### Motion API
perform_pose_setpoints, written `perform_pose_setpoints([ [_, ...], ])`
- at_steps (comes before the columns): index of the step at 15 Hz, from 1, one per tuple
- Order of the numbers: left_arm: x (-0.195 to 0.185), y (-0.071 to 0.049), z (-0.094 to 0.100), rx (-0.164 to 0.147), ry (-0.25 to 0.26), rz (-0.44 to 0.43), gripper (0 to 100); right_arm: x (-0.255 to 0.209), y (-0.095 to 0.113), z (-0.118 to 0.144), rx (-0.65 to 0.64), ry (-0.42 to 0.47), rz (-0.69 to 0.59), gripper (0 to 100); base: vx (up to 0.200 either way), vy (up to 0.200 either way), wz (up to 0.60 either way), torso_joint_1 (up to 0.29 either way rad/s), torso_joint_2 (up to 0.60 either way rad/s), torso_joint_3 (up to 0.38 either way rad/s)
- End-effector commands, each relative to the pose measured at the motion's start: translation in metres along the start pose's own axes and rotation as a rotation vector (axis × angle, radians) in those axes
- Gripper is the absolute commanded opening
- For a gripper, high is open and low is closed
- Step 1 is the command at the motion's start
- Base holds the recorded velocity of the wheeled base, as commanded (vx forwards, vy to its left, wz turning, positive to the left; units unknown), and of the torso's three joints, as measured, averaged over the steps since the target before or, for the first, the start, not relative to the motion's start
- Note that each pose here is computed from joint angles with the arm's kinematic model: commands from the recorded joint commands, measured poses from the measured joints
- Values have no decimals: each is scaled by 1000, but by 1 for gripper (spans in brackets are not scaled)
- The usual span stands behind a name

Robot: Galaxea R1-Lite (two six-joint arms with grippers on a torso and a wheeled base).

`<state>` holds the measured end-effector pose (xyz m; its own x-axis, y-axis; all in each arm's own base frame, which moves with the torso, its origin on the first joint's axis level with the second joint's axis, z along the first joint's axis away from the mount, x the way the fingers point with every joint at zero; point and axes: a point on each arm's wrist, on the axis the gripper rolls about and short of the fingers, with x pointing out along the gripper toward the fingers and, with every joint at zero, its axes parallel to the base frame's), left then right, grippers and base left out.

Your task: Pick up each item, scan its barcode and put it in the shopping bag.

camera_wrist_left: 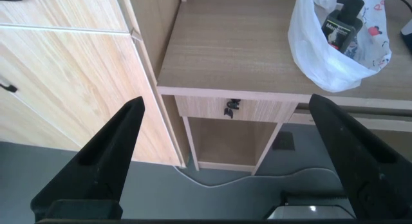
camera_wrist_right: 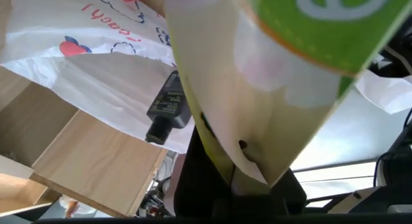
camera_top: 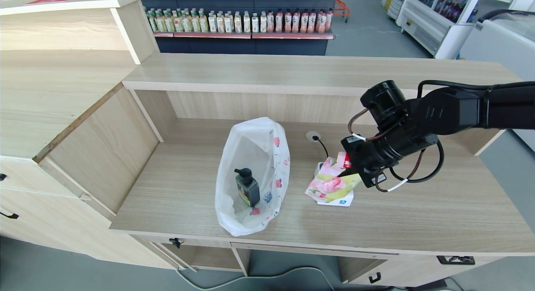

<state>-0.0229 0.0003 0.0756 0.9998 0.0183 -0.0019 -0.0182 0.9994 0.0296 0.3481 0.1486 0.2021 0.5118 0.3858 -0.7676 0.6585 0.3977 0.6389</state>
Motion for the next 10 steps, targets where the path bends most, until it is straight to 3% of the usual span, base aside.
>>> perform_pose_setpoints([
  [1, 0, 0, 0, 0, 0, 0, 100, 0, 3, 2, 7, -5, 12, 0, 0, 0, 0, 0, 0, 0],
  [10, 0, 0, 0, 4, 0, 0, 100, 0, 10, 2, 48, -15, 55, 0, 0, 0, 0, 0, 0, 0],
])
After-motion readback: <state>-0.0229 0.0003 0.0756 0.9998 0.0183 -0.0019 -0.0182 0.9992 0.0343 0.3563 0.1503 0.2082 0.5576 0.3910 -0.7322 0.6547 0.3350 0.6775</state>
